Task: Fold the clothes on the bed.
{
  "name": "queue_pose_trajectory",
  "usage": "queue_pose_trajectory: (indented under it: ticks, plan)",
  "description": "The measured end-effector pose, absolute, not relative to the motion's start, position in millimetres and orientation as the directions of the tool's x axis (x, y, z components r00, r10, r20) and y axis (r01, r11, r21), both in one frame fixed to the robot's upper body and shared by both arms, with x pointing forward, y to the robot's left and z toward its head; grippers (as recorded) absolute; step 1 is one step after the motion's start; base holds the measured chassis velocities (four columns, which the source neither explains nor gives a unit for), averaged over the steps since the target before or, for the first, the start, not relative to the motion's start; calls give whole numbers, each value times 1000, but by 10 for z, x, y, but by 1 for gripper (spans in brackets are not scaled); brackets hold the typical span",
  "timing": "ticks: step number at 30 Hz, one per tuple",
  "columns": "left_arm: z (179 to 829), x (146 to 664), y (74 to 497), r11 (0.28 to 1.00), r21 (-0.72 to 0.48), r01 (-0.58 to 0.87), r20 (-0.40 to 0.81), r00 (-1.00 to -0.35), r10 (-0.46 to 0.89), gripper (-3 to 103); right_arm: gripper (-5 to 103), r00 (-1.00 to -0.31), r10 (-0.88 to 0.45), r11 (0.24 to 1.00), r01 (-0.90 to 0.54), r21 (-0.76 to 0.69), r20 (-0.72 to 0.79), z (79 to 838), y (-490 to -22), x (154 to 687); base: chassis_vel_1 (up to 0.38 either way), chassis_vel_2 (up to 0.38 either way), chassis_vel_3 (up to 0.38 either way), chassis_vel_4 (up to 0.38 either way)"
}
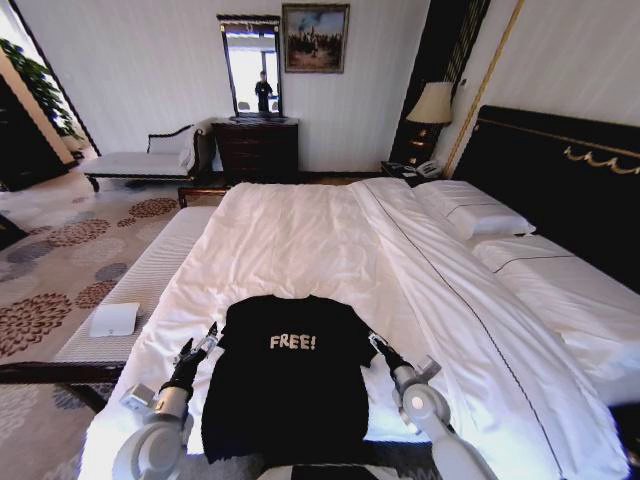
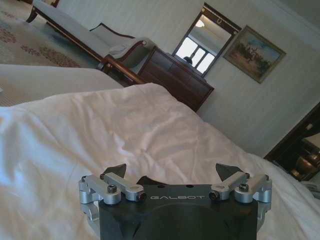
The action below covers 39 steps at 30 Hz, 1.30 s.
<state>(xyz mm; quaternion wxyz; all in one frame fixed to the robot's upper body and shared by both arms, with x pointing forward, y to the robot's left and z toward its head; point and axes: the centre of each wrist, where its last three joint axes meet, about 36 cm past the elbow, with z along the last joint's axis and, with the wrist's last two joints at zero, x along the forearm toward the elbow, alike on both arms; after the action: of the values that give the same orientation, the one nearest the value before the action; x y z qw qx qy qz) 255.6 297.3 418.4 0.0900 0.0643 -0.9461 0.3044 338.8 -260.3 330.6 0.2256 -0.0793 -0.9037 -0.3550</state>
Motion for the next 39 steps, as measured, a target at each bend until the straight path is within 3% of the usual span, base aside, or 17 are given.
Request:
queue_pose_trajectory:
  ticks: [12,26,35,39]
  plan:
    - [4325,2491,2903,807,-568,-162,191,-980,-62,100,102,-882,6,722,330,608,471,3272,-2598,3292,0,0,0,0]
    - [4523,2391,2842,819,-558,-133,161,-986,-51,100,49,-874,27,721,353,596,484,3123,-2588,3285,0,0,0,0]
    - [4545,2404,2826,819,-561,-123,154,-987,-43,100,55,-871,44,722,366,588,489,3036,-2632,3300,0,0,0,0]
    - [4543,2416,2830,817,-563,-121,153,-987,-41,100,48,-870,53,719,374,585,491,3010,-2655,3301,0,0,0,0]
